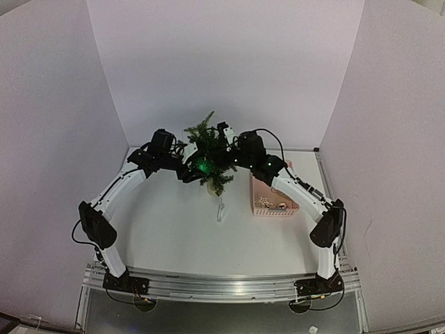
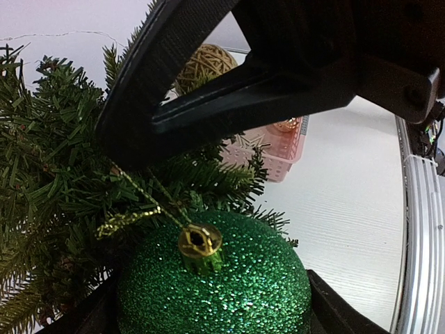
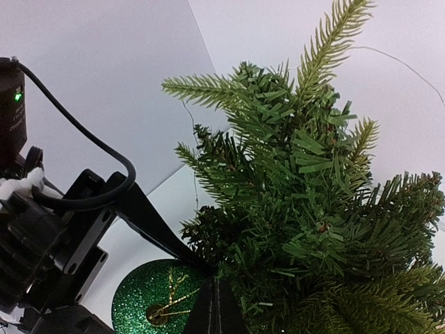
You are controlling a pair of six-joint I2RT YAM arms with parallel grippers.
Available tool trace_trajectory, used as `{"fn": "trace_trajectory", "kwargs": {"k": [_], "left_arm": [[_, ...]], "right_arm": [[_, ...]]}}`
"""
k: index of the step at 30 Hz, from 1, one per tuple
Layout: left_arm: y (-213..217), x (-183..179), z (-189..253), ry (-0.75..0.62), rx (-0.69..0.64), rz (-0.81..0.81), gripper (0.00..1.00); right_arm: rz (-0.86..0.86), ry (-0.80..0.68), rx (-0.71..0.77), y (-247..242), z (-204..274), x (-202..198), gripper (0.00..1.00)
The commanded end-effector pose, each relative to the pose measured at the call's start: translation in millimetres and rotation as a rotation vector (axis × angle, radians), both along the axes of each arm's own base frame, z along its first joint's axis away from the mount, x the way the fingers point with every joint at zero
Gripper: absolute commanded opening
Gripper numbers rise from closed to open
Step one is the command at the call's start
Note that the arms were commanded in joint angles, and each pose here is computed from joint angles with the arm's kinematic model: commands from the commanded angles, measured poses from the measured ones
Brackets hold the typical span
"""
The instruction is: Decorate the small christmas tree
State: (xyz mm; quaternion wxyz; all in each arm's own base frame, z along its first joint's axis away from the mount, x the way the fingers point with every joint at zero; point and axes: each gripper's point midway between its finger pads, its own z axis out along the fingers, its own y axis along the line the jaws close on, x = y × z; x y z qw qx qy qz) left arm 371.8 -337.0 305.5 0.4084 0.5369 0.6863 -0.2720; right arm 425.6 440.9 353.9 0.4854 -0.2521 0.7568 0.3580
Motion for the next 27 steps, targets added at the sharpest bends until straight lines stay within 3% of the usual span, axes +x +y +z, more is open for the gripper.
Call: {"fn": "trace_trajectory", "kwargs": {"k": [1,27], "left_arm": [[2.8,-2.2,17.1,-0.003,-0.028,0.023,0.4],[10.2,-0.1,5.9,0.064,-0.048,0.058,0.39]], "right_arm": [[-0.025,-0.042,0.025,-3.2,19.6,7.0,0.0],[-0.07,-0.012,0.018,-1.1,3.7,19.1,0.0]]}}
